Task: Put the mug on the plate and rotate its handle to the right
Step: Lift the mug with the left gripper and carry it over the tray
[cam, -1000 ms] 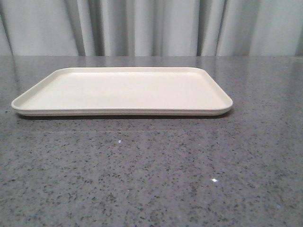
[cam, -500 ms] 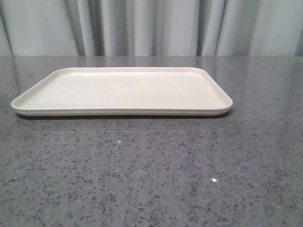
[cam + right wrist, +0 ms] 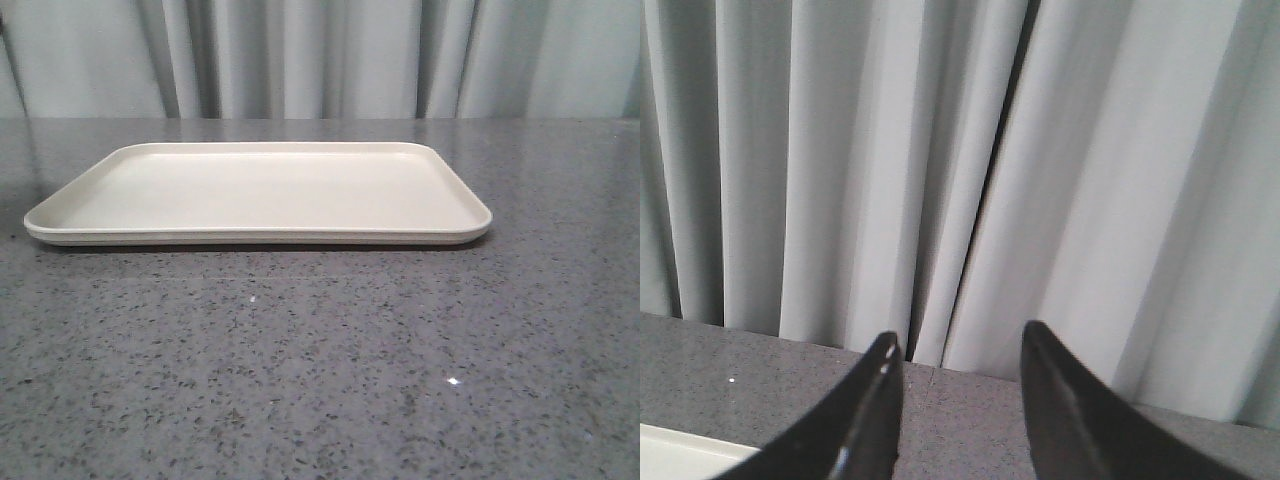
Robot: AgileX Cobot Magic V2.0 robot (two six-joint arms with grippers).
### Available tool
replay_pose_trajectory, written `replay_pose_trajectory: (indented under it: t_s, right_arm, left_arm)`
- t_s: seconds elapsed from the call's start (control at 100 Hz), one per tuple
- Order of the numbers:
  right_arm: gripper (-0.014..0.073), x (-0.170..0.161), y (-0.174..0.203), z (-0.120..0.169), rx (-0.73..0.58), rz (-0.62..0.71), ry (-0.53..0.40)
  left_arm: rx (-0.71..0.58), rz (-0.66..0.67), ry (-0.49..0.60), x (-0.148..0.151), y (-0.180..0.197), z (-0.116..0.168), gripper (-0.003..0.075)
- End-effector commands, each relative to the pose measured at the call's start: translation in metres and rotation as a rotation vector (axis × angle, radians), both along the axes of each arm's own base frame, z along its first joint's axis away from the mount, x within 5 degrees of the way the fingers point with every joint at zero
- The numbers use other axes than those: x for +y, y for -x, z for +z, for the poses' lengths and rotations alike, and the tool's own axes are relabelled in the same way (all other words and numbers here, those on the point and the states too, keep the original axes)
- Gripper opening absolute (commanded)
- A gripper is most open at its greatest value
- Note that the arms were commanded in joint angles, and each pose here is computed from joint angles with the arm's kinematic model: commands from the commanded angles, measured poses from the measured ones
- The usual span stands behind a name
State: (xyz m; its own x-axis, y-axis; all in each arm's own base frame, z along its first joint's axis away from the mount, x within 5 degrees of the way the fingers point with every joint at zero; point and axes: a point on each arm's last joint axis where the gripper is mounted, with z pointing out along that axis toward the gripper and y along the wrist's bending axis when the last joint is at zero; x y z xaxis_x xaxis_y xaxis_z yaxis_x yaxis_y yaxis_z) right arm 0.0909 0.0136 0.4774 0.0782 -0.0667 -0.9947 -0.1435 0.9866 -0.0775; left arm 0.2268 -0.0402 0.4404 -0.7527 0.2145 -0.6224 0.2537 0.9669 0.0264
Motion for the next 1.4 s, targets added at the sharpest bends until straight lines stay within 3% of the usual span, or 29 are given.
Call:
replay_pose_trajectory:
  t_s: [0.0, 0.25, 0.55, 0.79, 1.39]
  right_arm:
    - [0.0309, -0.002, -0.001, 0.012, -0.084, -0.025, -0.005]
    - [0.0309, -0.002, -0.001, 0.011, -0.080, -0.024, -0.004]
    - [0.0309, -0.001, -0.001, 0.008, -0.047, -0.016, 0.001]
    - [0.0309, -0.001, -0.001, 0.007, -0.031, -0.012, 0.004]
    - [0.0309, -0.001, -0.001, 0.007, -0.027, -0.011, 0.005]
  left_arm:
    - [-0.107, -0.069, 0.048, -0.017, -0.005, 0.024, -0.0010]
    - [-0.091, -0.259, 0.053, -0.079, -0.033, 0.022, -0.0010]
    - [-0.016, -0.354, 0.037, -0.133, -0.071, -0.022, -0.0010]
    - [0.048, -0.360, 0.060, -0.149, -0.092, -0.050, -0.0010]
    - [0.139, -0.361, 0.059, -0.161, -0.107, -0.080, -0.0010]
